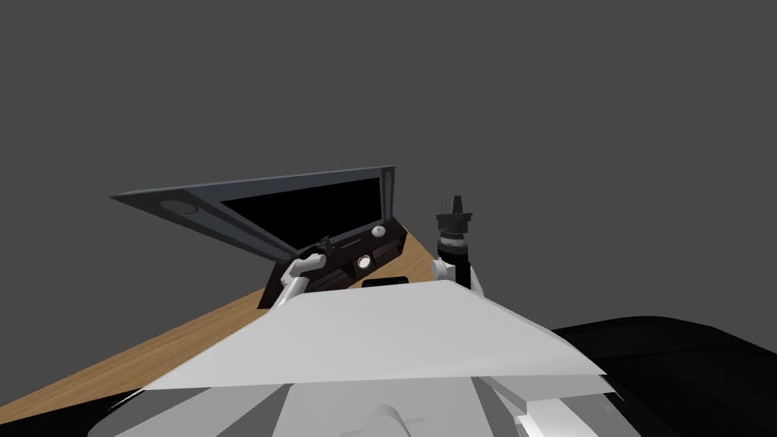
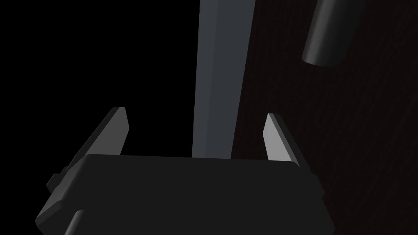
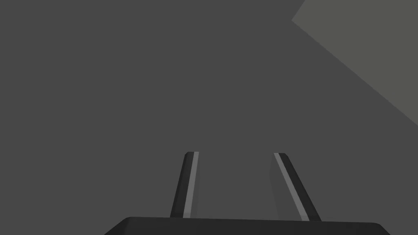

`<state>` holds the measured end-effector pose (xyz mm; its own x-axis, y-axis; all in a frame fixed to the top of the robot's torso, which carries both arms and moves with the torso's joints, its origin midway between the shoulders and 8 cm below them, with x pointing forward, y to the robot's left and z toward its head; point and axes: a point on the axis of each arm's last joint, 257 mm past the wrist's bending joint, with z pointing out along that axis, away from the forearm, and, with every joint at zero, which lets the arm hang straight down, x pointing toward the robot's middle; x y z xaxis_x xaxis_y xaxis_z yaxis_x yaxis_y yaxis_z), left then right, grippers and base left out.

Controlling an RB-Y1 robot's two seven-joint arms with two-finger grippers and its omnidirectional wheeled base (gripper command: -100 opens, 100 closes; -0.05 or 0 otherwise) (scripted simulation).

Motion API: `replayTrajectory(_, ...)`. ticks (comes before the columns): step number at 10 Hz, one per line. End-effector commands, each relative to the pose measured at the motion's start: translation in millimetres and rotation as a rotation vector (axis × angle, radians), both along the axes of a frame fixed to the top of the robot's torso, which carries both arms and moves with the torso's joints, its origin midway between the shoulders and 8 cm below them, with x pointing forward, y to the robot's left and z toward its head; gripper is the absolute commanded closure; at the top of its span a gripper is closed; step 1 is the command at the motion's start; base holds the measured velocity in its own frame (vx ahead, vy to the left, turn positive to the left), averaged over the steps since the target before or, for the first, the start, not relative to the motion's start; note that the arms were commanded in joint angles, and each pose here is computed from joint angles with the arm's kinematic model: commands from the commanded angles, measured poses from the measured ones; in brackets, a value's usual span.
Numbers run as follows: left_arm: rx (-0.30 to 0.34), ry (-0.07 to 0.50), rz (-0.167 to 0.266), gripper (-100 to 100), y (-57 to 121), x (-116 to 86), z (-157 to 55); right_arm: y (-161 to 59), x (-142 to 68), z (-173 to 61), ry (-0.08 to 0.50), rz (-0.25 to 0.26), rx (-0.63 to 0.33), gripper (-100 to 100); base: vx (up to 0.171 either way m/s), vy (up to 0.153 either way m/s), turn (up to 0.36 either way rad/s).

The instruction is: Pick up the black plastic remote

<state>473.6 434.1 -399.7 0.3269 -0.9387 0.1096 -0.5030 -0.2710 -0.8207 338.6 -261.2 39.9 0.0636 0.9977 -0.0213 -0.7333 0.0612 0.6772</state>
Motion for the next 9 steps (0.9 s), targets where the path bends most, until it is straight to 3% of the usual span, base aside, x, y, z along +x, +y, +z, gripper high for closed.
replayTrajectory(1,-0.016,0.058,0.02,-100,6.7,-10,-19,0,0,0,0.0,0.0,0.0,0,0.013,-0.005,-0.108)
replayTrajectory(9,-0.107,0.287,0.121,-100,37.3,-36,-65,0,0,0,0.0,0.0,0.0,0,0.012,-0.008,-0.144)
